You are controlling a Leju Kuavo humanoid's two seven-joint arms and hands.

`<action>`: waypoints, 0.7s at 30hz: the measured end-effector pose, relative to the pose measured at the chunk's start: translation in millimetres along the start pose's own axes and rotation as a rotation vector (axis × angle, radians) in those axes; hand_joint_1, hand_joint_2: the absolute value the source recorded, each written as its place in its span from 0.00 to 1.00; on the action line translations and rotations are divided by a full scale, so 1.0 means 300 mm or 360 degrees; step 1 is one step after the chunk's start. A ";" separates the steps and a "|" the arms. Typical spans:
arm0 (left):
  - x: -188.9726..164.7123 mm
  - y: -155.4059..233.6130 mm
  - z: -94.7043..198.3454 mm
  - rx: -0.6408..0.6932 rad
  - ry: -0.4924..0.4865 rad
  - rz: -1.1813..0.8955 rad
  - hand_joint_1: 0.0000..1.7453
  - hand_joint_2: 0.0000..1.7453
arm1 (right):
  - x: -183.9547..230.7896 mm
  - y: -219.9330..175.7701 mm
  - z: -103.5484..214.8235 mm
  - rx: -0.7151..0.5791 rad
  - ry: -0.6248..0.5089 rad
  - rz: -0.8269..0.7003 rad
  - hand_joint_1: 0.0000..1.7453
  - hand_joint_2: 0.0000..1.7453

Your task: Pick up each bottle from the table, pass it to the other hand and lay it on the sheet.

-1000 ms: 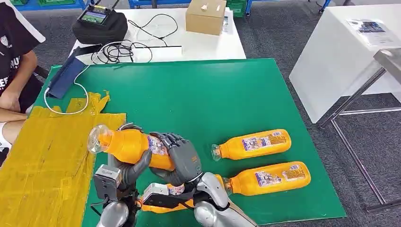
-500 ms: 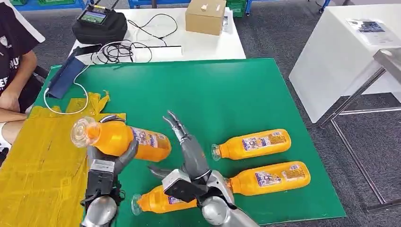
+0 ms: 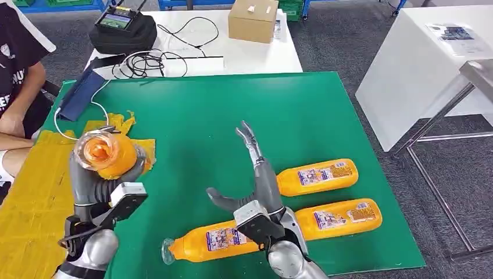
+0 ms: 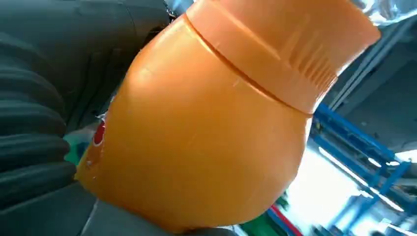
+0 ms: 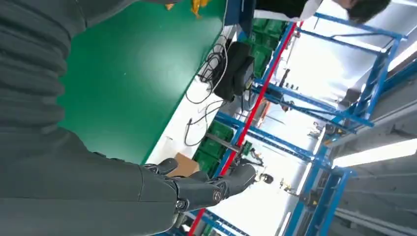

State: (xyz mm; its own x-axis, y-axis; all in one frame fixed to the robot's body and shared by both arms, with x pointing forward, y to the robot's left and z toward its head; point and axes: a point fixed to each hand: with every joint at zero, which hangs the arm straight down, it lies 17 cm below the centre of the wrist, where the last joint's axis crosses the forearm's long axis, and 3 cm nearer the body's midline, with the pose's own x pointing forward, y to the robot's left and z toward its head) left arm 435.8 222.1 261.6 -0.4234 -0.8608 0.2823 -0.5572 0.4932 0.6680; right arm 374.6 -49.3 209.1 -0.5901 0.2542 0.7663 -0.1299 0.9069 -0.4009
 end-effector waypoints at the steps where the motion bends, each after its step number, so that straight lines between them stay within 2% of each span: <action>1: -0.016 -0.013 -0.010 -0.0045 -0.0021 -0.0154 1.00 1.00 | -0.002 -0.004 0.001 0.0001 0.0003 0.0000 0.00 1.00; 5: -0.103 -0.102 -0.030 -0.0218 -0.0103 -0.0702 1.00 1.00 | -0.013 -0.005 0.001 0.0034 0.0024 0.0002 0.00 1.00; 9: -0.160 -0.289 0.030 -0.0539 -0.0164 -0.0791 1.00 1.00 | -0.008 0.007 -0.012 0.0083 0.0016 -0.0018 0.00 1.00; 14: -0.192 -0.471 0.127 -0.0784 -0.0157 -0.0891 1.00 1.00 | 0.007 0.007 -0.037 0.0098 -0.0014 -0.0020 0.00 1.00; 21: -0.339 -0.590 0.183 -0.1099 -0.0146 -0.1069 1.00 1.00 | 0.016 0.023 -0.044 0.0118 -0.0029 -0.0023 0.00 1.00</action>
State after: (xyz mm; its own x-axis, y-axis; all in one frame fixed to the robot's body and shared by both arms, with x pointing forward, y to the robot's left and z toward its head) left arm 538.2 229.3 77.0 -0.2400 -0.9088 -0.3413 -0.1735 -0.3057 0.9362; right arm 381.5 -37.5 216.7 -0.6019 0.2346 0.7633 -0.1969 0.8828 -0.4265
